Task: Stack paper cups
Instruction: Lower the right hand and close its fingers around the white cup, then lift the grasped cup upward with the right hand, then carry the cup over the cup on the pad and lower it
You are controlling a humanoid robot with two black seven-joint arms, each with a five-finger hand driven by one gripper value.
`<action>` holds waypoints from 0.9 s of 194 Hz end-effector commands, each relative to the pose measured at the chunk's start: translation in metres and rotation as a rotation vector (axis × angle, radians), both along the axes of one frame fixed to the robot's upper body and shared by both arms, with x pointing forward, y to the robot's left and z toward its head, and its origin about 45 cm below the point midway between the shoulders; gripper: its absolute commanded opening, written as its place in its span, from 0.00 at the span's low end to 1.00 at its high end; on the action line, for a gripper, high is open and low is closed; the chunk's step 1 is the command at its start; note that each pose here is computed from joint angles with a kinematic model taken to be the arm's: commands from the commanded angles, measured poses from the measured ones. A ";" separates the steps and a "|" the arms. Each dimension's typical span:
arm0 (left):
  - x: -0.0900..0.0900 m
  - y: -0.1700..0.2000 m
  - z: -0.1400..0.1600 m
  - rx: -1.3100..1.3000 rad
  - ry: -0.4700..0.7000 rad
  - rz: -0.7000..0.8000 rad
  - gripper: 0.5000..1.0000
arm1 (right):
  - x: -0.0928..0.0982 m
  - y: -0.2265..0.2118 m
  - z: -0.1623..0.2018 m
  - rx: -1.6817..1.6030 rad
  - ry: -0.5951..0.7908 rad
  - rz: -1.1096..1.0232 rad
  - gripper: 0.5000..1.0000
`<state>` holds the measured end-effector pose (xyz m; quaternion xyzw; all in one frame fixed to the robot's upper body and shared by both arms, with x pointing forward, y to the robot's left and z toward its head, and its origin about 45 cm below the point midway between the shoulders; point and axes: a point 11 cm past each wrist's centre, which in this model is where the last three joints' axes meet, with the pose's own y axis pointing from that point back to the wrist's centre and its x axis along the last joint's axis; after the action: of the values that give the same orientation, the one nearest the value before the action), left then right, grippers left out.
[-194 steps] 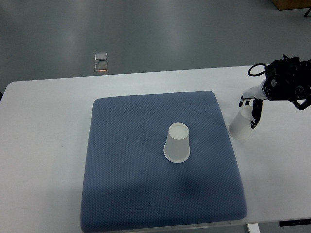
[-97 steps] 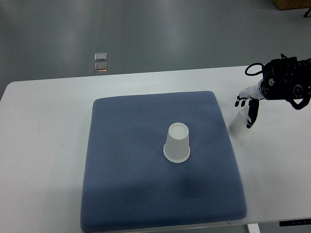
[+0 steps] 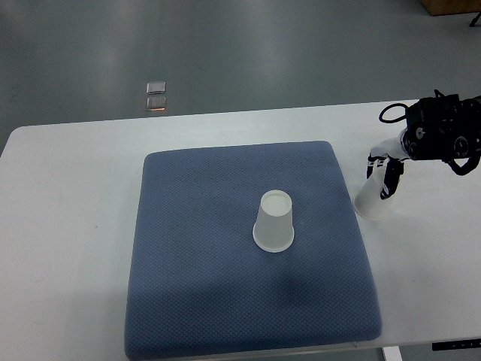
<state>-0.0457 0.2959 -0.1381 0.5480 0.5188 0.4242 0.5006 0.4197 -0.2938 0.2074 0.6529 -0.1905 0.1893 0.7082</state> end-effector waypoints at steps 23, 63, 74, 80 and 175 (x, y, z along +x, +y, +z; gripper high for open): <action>0.000 0.000 0.000 0.001 0.001 0.000 1.00 | -0.001 0.003 0.014 0.015 0.004 0.007 0.30; 0.000 -0.001 0.000 -0.002 -0.001 -0.002 1.00 | 0.003 0.027 0.101 0.042 -0.026 0.067 0.30; 0.000 -0.001 0.000 -0.003 -0.001 -0.002 1.00 | 0.003 0.032 0.130 0.046 -0.039 0.083 0.31; 0.000 -0.001 0.000 -0.003 -0.001 -0.002 1.00 | 0.003 0.034 0.149 0.047 -0.048 0.091 0.31; 0.001 -0.005 0.000 -0.016 -0.002 -0.003 1.00 | -0.021 0.040 0.319 0.052 -0.193 0.158 0.31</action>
<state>-0.0454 0.2912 -0.1381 0.5451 0.5210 0.4197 0.5053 0.4006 -0.2577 0.5206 0.6643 -0.2116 0.2925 0.6545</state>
